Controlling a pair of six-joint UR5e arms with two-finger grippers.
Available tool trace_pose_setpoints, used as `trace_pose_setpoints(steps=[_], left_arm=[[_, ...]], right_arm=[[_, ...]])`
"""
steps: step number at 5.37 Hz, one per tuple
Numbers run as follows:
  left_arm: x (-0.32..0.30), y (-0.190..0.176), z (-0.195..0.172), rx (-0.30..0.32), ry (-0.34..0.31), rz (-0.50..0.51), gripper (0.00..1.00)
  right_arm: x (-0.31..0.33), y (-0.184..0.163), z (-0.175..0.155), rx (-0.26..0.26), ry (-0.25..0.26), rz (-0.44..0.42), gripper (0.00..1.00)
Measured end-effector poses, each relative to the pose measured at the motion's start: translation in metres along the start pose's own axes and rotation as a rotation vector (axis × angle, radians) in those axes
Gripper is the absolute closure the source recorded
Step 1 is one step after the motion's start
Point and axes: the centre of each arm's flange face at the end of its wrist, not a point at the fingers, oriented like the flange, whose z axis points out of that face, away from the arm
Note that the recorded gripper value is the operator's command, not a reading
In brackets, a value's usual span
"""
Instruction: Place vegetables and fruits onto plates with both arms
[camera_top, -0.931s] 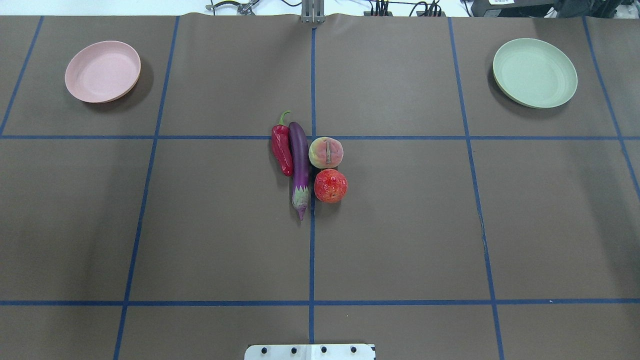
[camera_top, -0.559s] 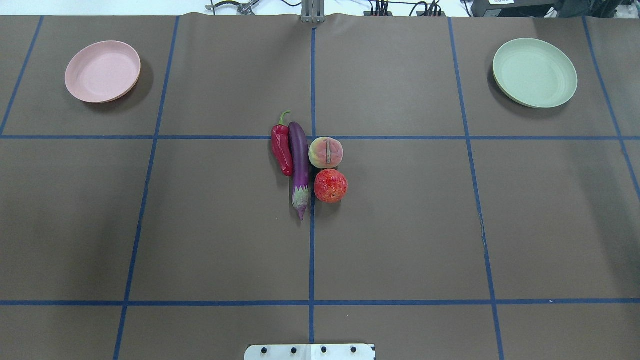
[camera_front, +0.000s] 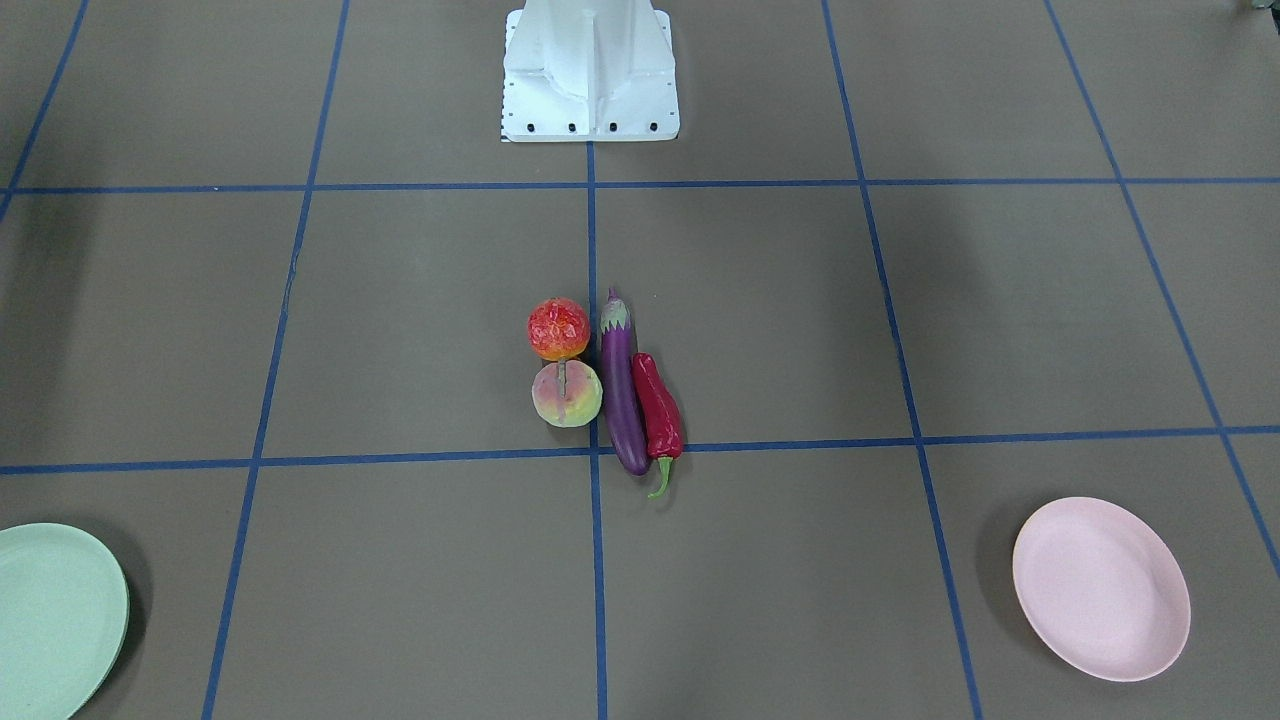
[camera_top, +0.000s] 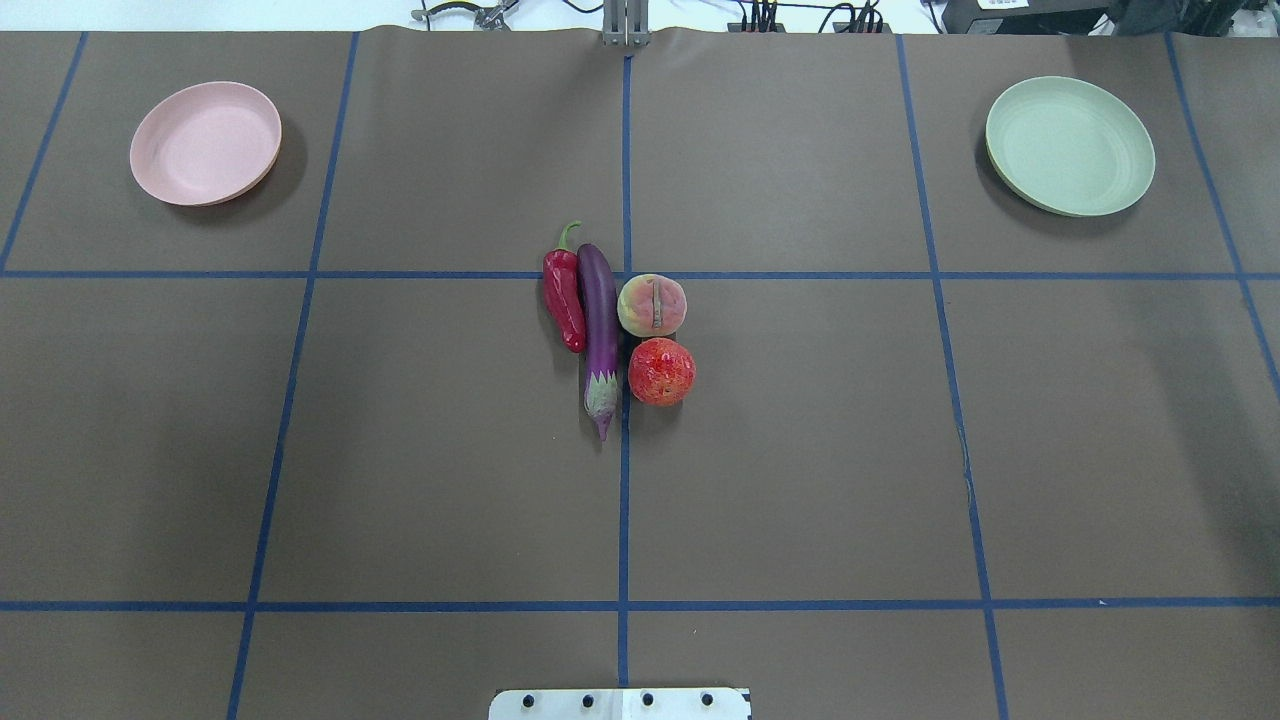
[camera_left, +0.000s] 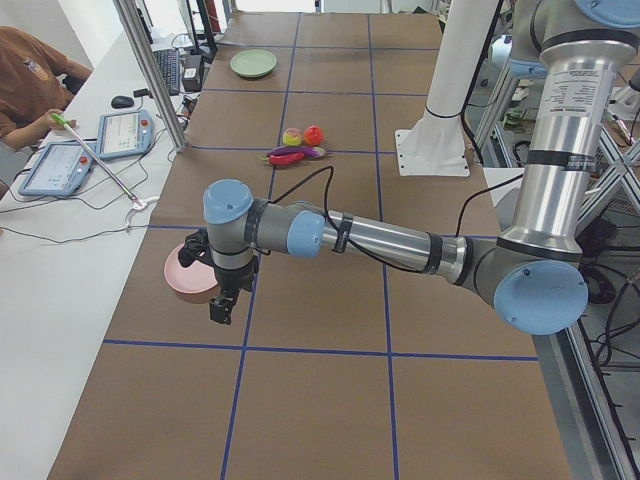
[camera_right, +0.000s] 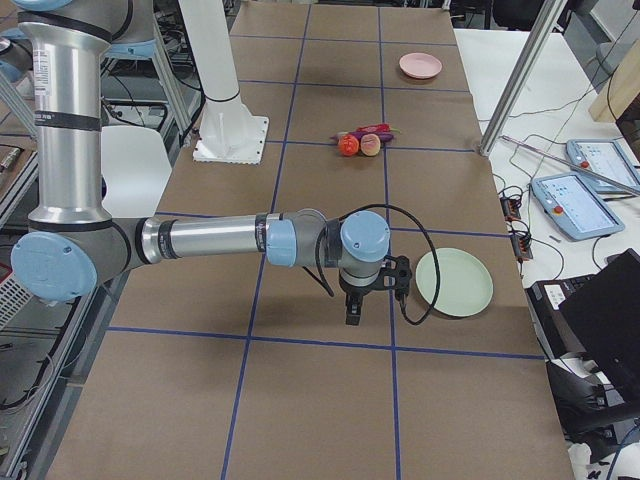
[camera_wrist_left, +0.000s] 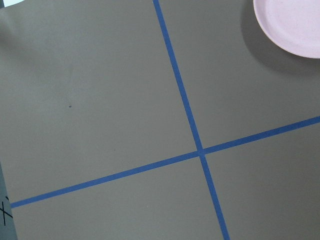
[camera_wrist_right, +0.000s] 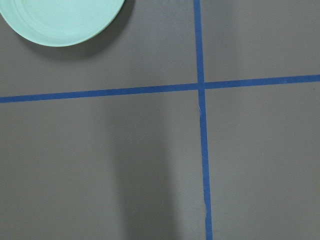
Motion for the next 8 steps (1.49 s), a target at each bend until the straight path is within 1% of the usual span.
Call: trace_pose_setpoints(steps=[1,2,3,4,5,6,7,8], left_arm=[[0.042,-0.015,0.003,0.013,0.048,0.031,0.0],[0.091,-0.03,0.003,0.027,0.117,0.035,0.0],[0.141,-0.047,0.012,0.007,0.169,-0.023,0.0],[0.2,-0.068,0.026,-0.03,0.209,-0.107,0.0],[0.267,-0.09,0.036,-0.057,0.248,-0.172,0.0],[0.337,-0.114,0.038,-0.073,0.286,-0.233,0.0],[0.405,-0.138,0.041,-0.081,0.296,-0.293,0.0],[0.469,-0.158,0.055,-0.081,0.286,-0.337,0.0]], right_arm=[[-0.01,-0.007,-0.008,0.016,0.0,-0.02,0.0],[-0.02,-0.014,-0.012,0.026,-0.001,-0.038,0.0],[-0.024,-0.016,-0.01,0.019,-0.024,-0.04,0.0],[-0.024,-0.015,-0.006,0.008,-0.06,-0.034,0.0],[-0.025,-0.015,-0.003,0.001,-0.077,-0.032,0.0],[-0.027,-0.016,-0.002,-0.003,-0.081,-0.035,0.0],[-0.032,-0.017,0.001,-0.009,-0.081,-0.043,0.0],[-0.042,-0.02,0.007,-0.021,-0.081,-0.062,0.0]])
